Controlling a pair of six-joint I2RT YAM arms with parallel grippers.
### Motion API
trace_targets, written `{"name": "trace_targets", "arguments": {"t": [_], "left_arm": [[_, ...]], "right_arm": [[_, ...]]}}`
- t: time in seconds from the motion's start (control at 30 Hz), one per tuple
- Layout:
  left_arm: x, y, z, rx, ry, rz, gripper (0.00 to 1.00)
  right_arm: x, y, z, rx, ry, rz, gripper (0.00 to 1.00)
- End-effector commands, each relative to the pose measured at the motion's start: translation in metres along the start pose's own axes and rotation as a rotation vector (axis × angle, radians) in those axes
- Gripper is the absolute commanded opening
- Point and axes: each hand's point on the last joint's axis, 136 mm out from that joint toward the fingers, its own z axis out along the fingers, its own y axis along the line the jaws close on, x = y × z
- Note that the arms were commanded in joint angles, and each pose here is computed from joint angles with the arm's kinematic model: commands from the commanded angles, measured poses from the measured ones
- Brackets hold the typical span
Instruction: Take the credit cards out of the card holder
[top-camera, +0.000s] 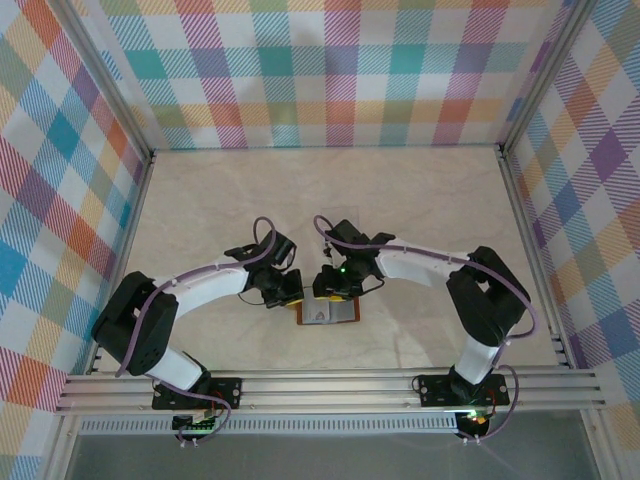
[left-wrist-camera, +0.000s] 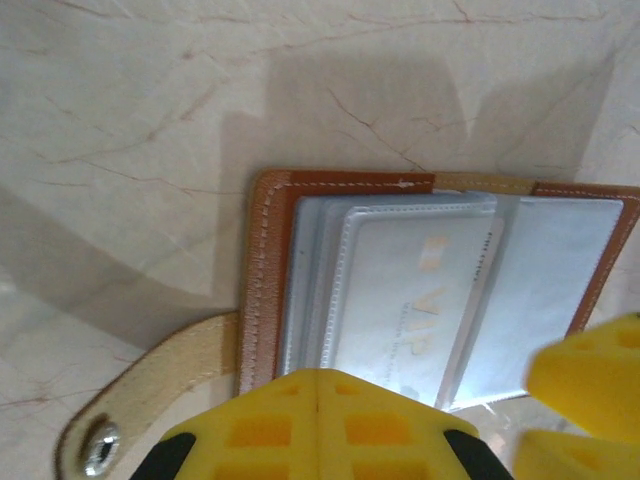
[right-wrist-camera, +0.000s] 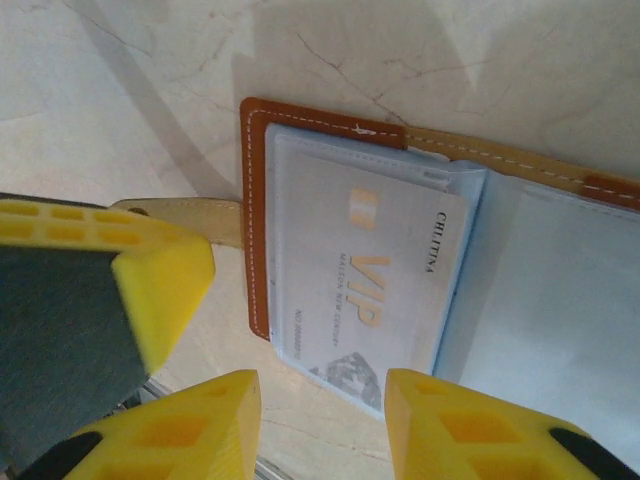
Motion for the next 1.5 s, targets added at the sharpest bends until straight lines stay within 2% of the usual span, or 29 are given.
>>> {"name": "trace_targets", "arguments": {"t": [0.0, 0.53, 0.8, 1.0, 1.2, 1.47], "left_arm": [[0.002, -0.014, 0.006, 0.035, 0.019, -0.002, 0.07], [0.005, -0.019, 0.021, 0.032, 0.051, 0.003, 0.06], [0.010, 0.011, 0.026, -0.084, 0.050, 0.008, 0.06], [0.014, 0.022, 0.031, -0.115, 0.060, 0.005, 0.06], [0.015, 0.025, 0.033, -0.126, 0.061, 0.003, 0.06], [0.014, 0.024, 0.032, -0.122, 0.058, 0.006, 0.06]], "right_arm": [[0.002, -0.006, 0.009, -0.021, 0.025, 0.029, 0.38], [0.006, -0.026, 0.026, -0.051, 0.028, 0.072, 0.45], [0.009, -0.048, 0.032, 0.002, 0.029, 0.116, 0.48], [0.007, -0.038, 0.023, -0.044, 0.001, 0.100, 0.46], [0.001, -0.023, 0.005, -0.100, -0.048, 0.079, 0.40], [-0.002, -0.015, 0.004, -0.141, -0.043, 0.072, 0.18]]}}
